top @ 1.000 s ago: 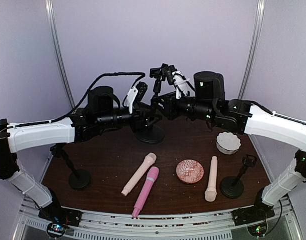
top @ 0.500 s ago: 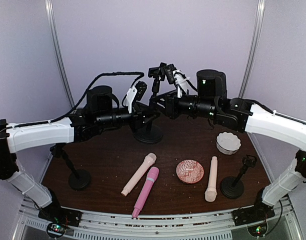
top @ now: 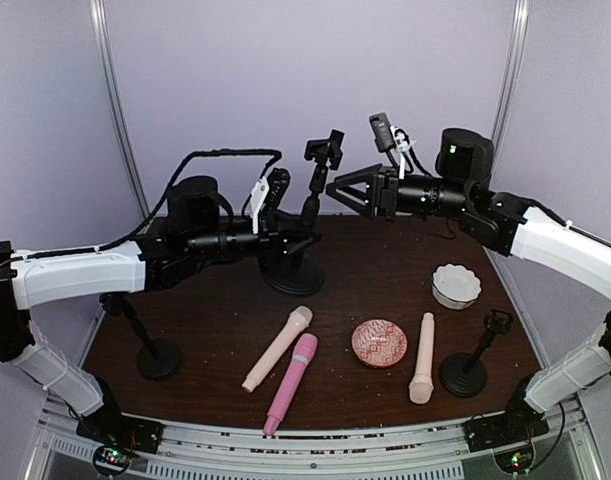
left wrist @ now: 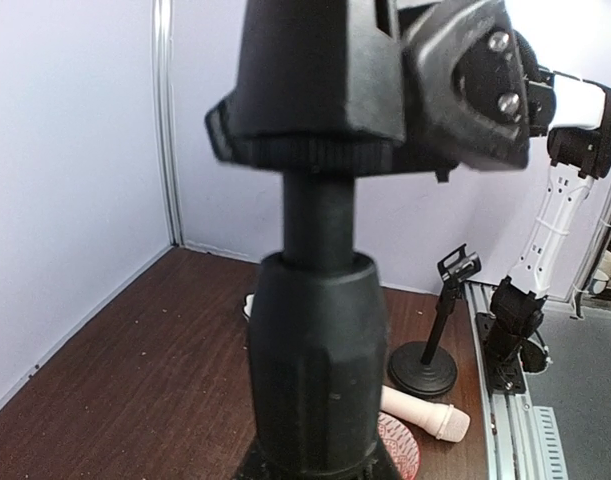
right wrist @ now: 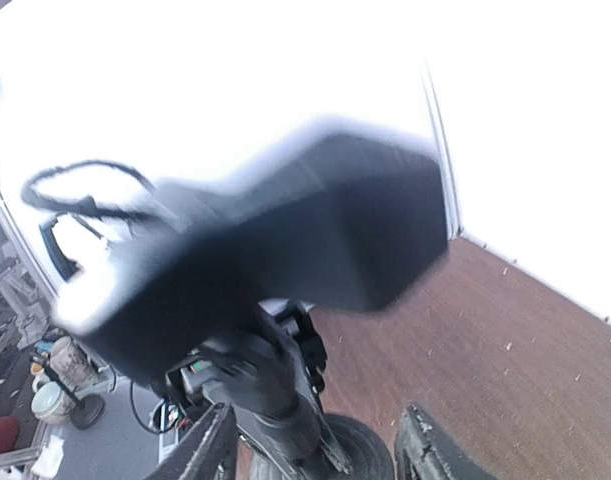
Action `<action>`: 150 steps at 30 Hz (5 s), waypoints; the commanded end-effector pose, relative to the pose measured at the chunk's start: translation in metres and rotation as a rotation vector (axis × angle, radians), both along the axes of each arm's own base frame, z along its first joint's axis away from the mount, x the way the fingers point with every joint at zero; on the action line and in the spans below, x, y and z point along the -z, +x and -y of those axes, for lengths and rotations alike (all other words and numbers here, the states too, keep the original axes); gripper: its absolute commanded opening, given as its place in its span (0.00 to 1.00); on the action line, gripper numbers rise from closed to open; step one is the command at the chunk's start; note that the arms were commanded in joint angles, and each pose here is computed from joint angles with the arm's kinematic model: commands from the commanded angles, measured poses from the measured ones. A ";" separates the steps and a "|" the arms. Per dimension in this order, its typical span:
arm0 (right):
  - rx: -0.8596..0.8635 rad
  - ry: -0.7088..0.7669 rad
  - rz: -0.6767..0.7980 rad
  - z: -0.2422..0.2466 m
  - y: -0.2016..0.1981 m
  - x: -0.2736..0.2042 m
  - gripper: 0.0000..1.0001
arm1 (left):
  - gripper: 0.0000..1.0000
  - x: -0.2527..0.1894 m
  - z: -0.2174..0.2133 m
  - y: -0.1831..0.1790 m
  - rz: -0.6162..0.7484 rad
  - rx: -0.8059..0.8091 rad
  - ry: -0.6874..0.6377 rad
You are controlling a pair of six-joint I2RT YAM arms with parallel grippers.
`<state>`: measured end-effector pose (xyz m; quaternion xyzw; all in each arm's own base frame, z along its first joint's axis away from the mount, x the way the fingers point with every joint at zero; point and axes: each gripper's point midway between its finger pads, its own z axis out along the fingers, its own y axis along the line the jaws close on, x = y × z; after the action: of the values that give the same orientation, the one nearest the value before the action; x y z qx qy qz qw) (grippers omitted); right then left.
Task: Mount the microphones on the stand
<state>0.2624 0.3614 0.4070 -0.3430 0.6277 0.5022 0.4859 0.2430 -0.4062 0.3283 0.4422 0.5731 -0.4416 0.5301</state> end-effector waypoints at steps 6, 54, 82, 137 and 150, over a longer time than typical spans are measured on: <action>0.485 -0.117 0.051 0.005 0.013 0.001 0.58 | 0.00 -0.033 -0.022 0.030 0.024 -0.236 -0.093; 0.003 -0.093 0.081 -0.026 -0.008 0.030 0.26 | 0.00 -0.055 -0.011 -0.022 0.102 0.145 -0.131; 0.284 -0.122 0.069 -0.035 0.013 0.014 0.00 | 0.54 -0.029 -0.017 0.030 0.062 -0.178 -0.026; 0.233 -0.135 0.080 -0.012 -0.004 0.009 0.67 | 0.00 -0.034 -0.016 0.017 0.121 -0.202 -0.034; 0.503 -0.051 -0.073 -0.025 0.025 0.018 0.51 | 0.00 -0.035 -0.025 0.025 0.123 -0.275 -0.048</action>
<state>0.2707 0.3915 0.3774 -0.2250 0.7222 0.3719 0.5380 0.2712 -0.3890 0.3069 0.4046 0.6391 -0.3311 0.5641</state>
